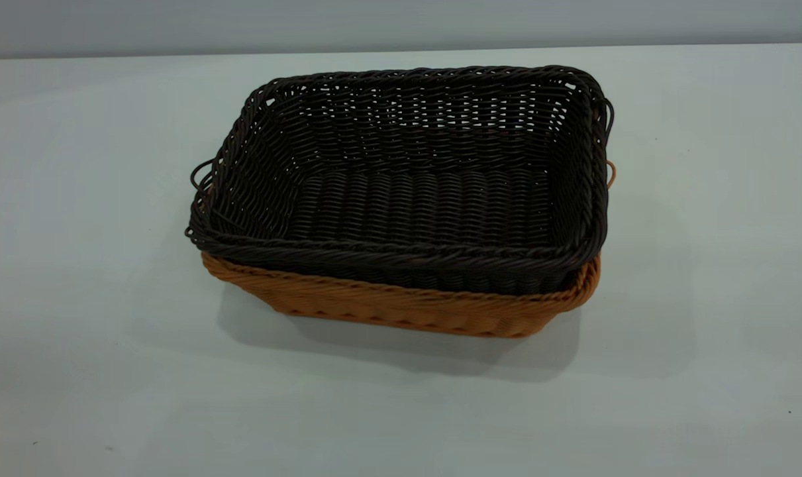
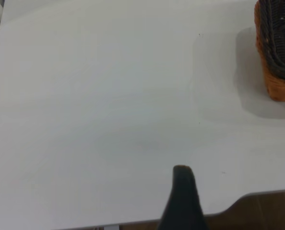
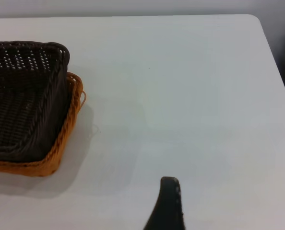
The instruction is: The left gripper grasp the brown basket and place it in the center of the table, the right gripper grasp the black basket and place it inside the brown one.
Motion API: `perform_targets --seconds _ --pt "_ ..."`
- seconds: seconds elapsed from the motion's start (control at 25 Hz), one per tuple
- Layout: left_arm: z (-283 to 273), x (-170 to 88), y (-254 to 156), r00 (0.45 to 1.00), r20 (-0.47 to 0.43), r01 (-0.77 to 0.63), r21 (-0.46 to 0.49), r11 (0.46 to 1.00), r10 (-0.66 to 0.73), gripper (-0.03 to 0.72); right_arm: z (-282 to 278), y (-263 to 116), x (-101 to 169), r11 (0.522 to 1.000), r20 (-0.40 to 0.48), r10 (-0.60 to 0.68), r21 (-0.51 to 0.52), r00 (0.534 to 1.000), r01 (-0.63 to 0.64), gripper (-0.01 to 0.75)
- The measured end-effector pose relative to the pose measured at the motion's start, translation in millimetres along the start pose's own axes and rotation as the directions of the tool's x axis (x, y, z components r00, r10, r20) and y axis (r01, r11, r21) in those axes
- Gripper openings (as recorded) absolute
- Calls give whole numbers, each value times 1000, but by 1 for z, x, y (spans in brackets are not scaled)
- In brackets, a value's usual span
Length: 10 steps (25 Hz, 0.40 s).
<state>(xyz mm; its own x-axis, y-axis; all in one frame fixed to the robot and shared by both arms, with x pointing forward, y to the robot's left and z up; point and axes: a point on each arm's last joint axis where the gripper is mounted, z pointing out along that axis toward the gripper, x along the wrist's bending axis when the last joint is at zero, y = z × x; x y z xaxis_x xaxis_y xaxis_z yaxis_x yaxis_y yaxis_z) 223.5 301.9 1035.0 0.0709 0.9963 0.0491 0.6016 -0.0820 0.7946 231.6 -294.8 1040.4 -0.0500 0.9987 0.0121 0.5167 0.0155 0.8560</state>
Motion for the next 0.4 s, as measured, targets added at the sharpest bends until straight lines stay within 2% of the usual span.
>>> perform_targets --seconds 0.4 --pt "0 0 0 1000 0 0 0 1000 0 519 0 0 0 1000 0 4 0 1000 -4 584"
